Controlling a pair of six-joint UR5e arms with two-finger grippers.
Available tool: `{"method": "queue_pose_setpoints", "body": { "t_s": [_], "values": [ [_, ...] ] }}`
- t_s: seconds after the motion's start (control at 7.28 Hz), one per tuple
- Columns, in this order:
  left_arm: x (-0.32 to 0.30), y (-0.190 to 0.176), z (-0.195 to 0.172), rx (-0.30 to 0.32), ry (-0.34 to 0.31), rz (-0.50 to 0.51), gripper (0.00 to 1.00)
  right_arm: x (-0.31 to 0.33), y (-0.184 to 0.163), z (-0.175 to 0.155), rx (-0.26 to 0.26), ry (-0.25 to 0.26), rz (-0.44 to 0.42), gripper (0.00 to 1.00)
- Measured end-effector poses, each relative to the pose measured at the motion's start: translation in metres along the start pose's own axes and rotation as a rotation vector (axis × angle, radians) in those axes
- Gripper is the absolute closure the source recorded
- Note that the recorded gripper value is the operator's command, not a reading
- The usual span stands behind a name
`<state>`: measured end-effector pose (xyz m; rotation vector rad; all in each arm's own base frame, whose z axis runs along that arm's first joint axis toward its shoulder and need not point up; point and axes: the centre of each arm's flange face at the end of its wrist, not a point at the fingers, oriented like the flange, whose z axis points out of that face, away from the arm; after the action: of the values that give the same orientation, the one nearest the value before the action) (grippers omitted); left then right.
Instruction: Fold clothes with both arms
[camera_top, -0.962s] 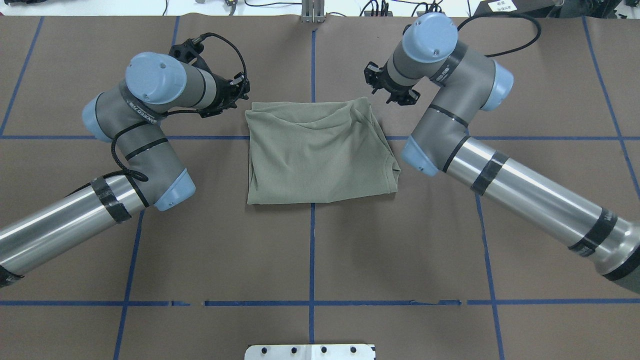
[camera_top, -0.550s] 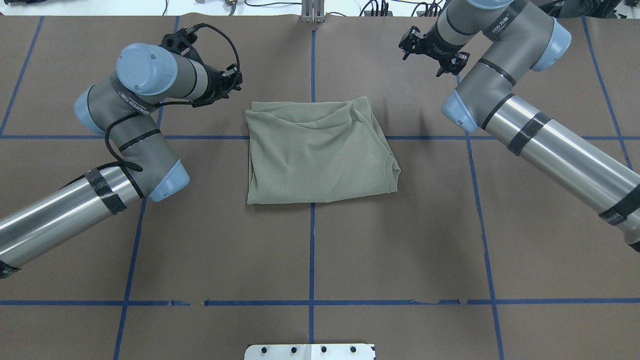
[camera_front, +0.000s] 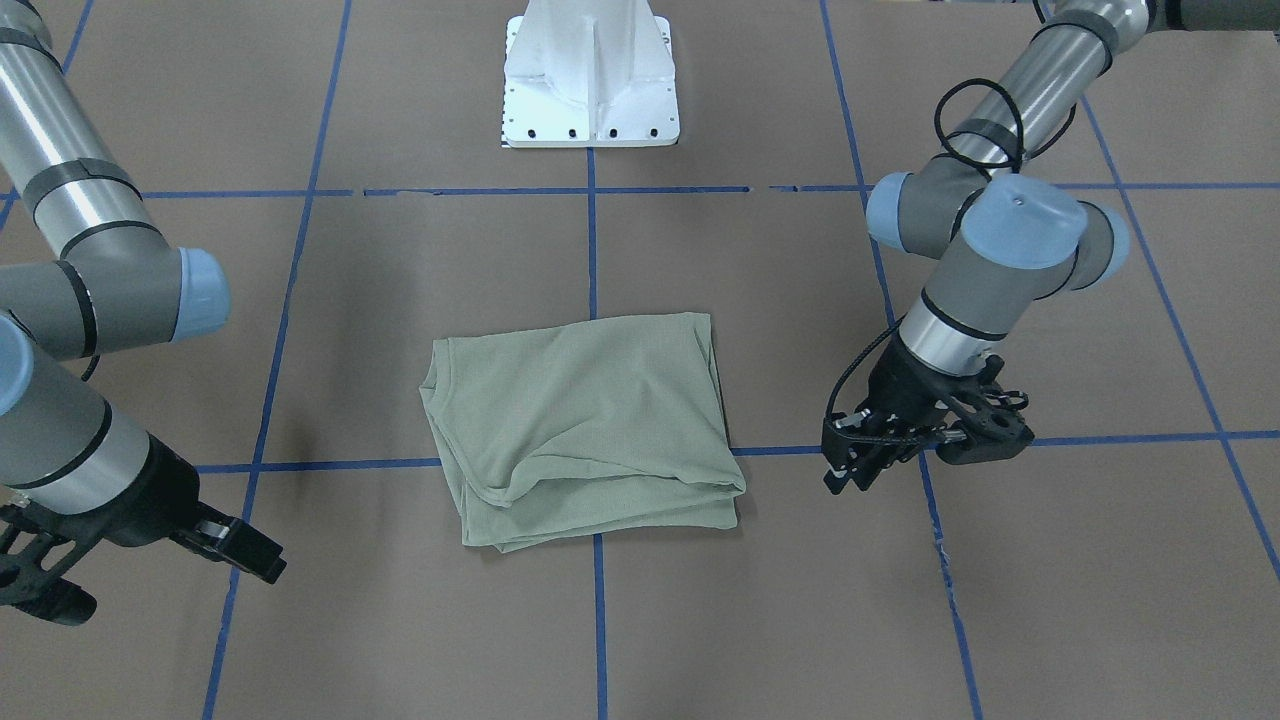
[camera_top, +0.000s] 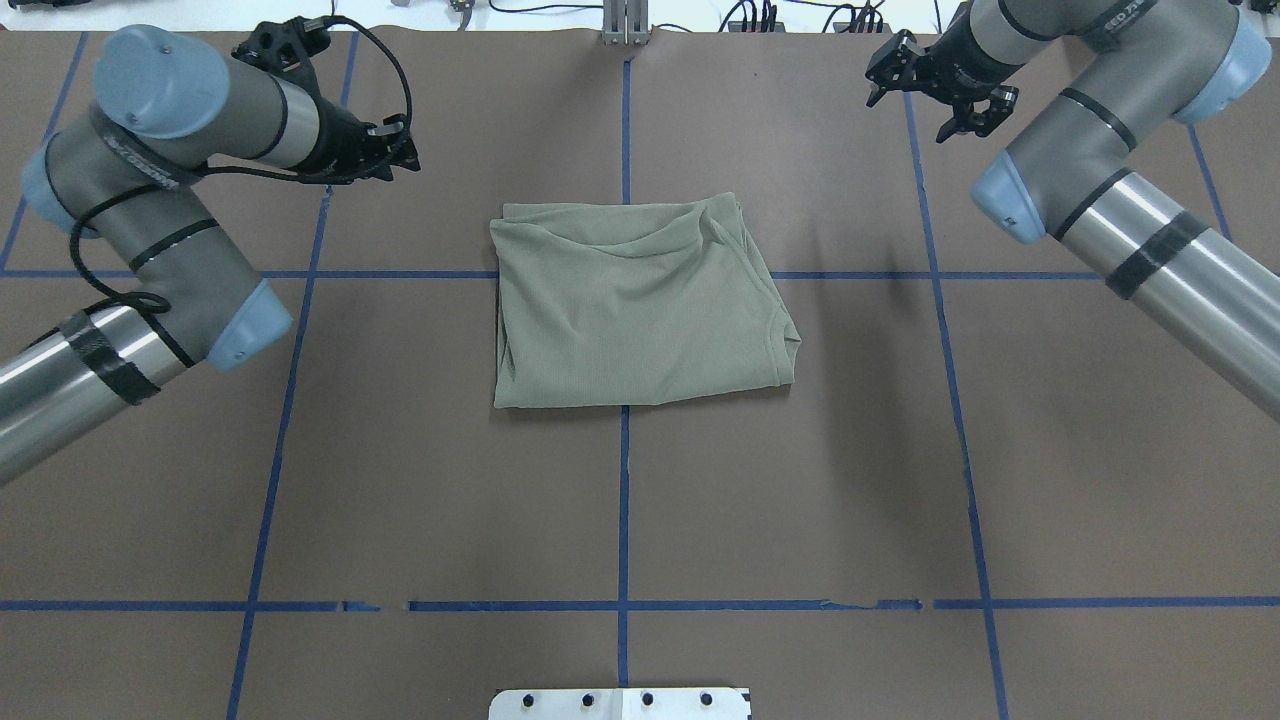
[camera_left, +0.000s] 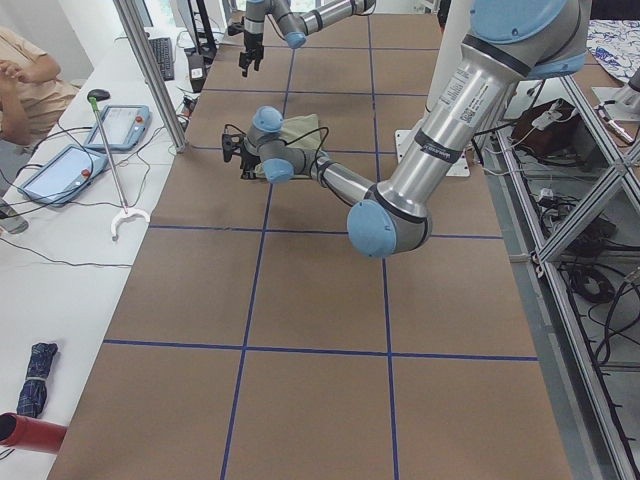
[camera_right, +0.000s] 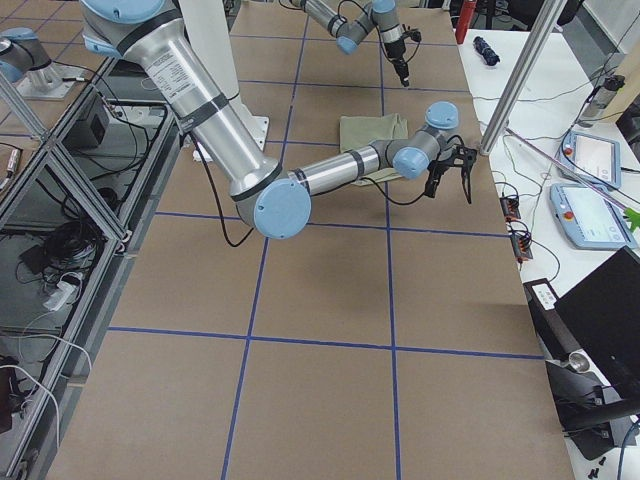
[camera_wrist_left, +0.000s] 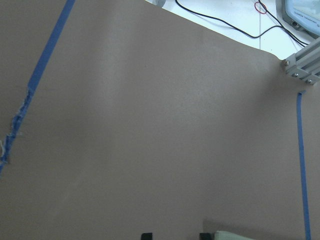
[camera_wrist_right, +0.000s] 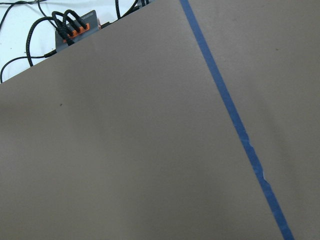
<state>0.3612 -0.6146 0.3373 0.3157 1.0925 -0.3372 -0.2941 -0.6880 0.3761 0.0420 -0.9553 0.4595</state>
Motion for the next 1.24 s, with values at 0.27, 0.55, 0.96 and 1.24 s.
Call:
{"method": "queue_pose_setpoints", "body": {
  "t_s": [0.27,0.55,0.96,1.24],
  "values": [
    [-0.067,-0.029,-0.043,-0.029,-0.01,0.162,0.57,0.084,-0.005,-0.028,0.014,0.011,-0.101,0.0],
    [-0.136,-0.067,-0.08,-0.042,-0.074,0.321,0.14,0.178,-0.032,-0.059,-0.002,0.052,-0.235,0.0],
    [-0.237,-0.136,-0.158,-0.094,-0.193,0.487,0.0,0.289,-0.087,-0.123,-0.077,0.179,-0.386,0.0],
    [-0.307,-0.157,-0.202,-0.16,-0.243,0.52,0.0,0.329,-0.098,-0.144,-0.126,0.216,-0.418,0.0]
  ]
}}
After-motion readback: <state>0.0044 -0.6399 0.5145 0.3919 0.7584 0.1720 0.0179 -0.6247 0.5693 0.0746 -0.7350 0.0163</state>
